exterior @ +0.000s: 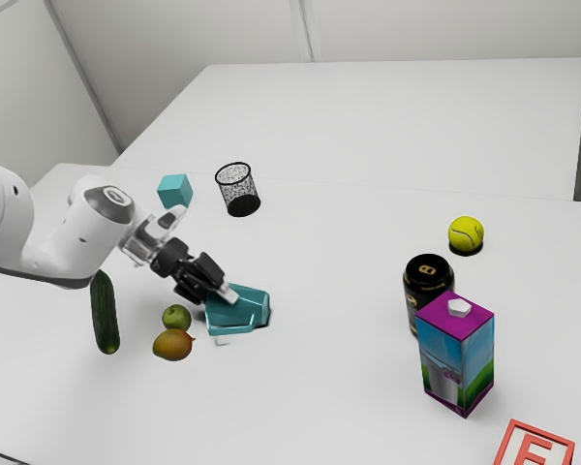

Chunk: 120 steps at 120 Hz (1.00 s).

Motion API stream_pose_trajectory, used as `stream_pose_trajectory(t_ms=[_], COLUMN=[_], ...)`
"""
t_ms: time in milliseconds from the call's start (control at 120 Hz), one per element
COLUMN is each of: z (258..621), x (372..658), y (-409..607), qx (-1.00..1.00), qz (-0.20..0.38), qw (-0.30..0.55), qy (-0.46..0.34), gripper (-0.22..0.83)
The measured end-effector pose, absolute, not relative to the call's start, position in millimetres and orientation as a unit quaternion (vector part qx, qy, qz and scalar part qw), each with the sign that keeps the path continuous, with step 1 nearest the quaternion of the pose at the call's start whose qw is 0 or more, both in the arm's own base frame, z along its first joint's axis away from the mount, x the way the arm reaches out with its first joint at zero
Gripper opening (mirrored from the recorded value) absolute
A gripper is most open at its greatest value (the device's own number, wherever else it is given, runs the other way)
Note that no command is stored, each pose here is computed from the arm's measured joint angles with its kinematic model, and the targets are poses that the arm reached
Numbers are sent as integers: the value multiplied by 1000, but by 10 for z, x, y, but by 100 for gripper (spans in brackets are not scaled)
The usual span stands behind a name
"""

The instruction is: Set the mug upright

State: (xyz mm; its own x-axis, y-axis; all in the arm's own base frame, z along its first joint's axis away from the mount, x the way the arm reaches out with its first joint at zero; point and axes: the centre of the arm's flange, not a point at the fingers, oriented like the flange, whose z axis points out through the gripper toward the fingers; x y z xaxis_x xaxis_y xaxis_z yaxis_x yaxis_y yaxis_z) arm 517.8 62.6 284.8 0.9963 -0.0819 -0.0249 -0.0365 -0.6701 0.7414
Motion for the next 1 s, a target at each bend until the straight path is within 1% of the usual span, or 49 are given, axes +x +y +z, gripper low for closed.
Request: stream_pose_trajectory(t_ms=[308,408,625,858,1000], z=[2949,2991,3055,3273,3397], x=[5205,5220,5233,5255,5278], y=[529,479,431,282,125], qx=[912,912,913,918,927], qz=[-18,-15,-9,5,3], qw=[407,406,402,386,350], qy=[-52,-61,-71,-97,-131], gripper=[-2,-7,-12,-13,-14])
